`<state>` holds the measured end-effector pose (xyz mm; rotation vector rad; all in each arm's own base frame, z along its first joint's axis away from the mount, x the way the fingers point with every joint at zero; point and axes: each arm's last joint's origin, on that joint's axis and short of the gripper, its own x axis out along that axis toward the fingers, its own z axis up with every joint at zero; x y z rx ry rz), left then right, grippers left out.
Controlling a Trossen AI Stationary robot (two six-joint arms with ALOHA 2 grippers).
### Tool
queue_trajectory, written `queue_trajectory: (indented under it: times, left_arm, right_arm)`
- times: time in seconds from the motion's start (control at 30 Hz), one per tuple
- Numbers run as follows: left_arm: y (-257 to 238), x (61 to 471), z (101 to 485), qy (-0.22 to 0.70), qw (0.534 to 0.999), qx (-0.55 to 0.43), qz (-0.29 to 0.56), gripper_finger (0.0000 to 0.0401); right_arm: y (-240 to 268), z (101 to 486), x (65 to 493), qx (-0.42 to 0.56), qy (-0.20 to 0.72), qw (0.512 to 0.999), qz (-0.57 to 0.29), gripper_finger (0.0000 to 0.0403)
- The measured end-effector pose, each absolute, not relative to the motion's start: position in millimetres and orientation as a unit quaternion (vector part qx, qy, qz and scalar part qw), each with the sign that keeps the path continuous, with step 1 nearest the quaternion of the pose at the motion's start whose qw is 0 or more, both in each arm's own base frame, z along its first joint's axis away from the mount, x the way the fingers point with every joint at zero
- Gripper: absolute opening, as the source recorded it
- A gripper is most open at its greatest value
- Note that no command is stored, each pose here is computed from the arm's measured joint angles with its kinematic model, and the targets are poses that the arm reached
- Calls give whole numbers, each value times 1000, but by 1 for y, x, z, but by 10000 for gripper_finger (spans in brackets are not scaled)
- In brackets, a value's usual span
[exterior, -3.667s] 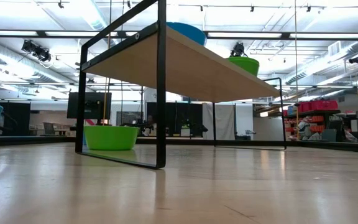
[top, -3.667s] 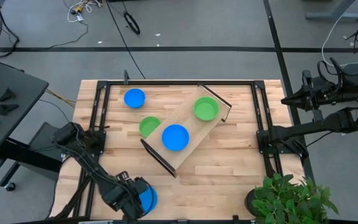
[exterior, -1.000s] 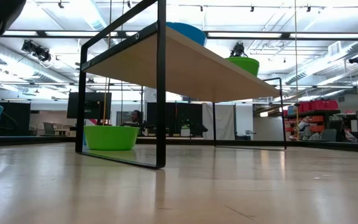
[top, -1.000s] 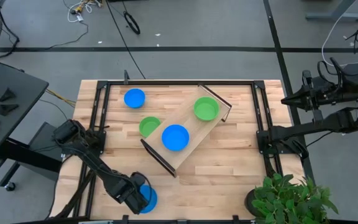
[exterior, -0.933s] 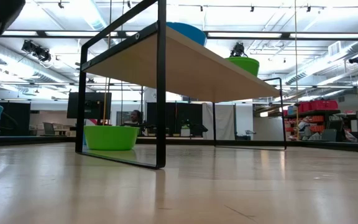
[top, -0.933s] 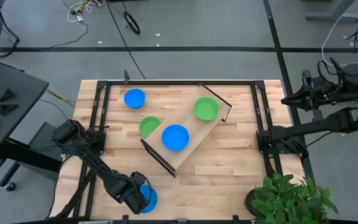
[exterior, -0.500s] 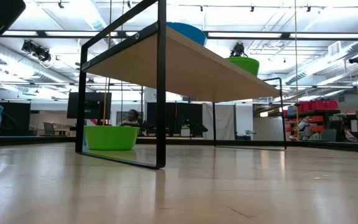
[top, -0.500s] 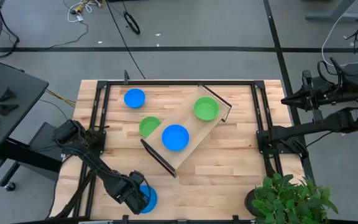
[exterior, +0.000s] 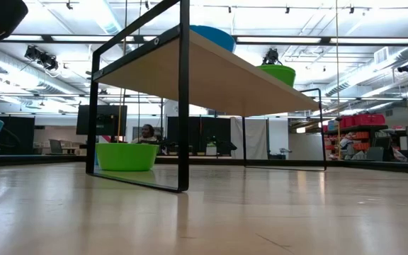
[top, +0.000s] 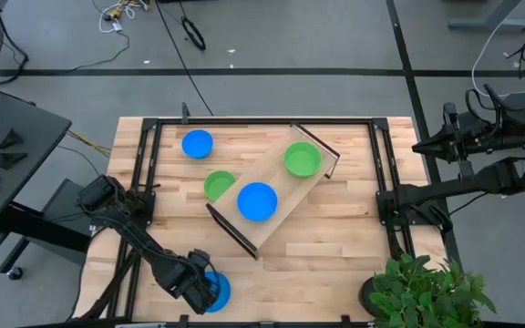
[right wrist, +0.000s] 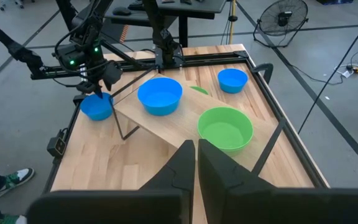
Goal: Pick & Place Mini bowls
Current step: Stack the bottom blue bowl on top of the blue bowl on the shelf
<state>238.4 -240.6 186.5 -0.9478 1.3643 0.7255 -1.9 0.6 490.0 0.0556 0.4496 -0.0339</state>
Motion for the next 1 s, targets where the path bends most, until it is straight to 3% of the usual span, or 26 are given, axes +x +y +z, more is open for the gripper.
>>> queue_trajectory:
  times: [0.2,0.53,1.0]
  left_arm:
    - [-240,239,187,589,616,-416,316,225]
    - [-241,240,182,589,616,-412,322,169]
    - [-245,244,172,602,606,-411,317,163]
  right_arm:
    - [1,490,-2,28,223,974,-17,23]
    - [1,490,-2,28,223,974,-17,23]
    - [1,490,-2,28,223,974,-17,23]
